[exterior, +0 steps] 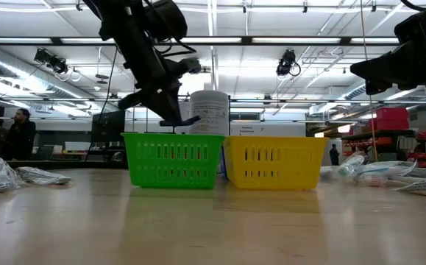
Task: Pick & Place Travel size toiletries
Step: Put the blue razor into the red bin, then put the silver nail cutter into the blue bin
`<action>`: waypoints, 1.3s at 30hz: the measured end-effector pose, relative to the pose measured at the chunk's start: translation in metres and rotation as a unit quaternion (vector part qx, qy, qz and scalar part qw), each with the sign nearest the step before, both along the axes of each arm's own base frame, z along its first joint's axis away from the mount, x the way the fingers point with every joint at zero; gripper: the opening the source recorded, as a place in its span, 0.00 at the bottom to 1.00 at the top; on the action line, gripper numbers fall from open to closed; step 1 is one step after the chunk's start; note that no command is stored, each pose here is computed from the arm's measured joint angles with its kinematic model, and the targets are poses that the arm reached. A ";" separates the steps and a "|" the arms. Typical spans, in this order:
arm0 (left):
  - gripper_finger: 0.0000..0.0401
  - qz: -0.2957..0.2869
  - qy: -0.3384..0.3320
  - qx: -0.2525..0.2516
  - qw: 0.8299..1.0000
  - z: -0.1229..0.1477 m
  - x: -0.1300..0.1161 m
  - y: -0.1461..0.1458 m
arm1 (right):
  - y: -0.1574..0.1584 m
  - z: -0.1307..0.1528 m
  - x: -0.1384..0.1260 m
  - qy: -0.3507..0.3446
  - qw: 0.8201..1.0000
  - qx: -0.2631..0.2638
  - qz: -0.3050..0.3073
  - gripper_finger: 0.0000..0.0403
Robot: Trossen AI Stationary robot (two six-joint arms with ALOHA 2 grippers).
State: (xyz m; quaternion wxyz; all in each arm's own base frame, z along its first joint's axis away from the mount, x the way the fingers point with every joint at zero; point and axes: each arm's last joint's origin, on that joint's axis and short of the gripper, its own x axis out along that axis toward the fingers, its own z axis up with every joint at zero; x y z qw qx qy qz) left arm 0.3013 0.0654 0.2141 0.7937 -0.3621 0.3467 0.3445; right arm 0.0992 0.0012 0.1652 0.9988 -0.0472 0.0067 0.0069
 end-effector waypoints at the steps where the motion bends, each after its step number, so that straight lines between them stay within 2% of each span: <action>1: 0.11 0.000 -0.008 0.000 1.000 0.000 0.004 0.001 | 0.000 0.000 0.000 -0.001 1.000 0.000 0.000 0.03; 7: 0.12 0.002 0.000 -0.018 1.000 -0.007 0.007 0.000 | 0.000 0.000 0.001 0.001 1.000 0.000 0.001 0.03; 22: 0.15 0.000 -0.004 -0.017 1.000 -0.006 0.007 0.000 | 0.000 -0.002 0.001 0.012 1.000 0.000 0.000 0.03; 33: 0.41 -0.020 -0.001 -0.023 1.000 -0.006 0.007 -0.001 | 0.000 -0.002 0.001 0.012 1.000 0.000 0.000 0.03; 39: 0.47 -0.029 0.000 -0.021 0.999 -0.006 0.007 -0.001 | 0.000 -0.002 0.001 0.012 1.000 0.000 0.000 0.03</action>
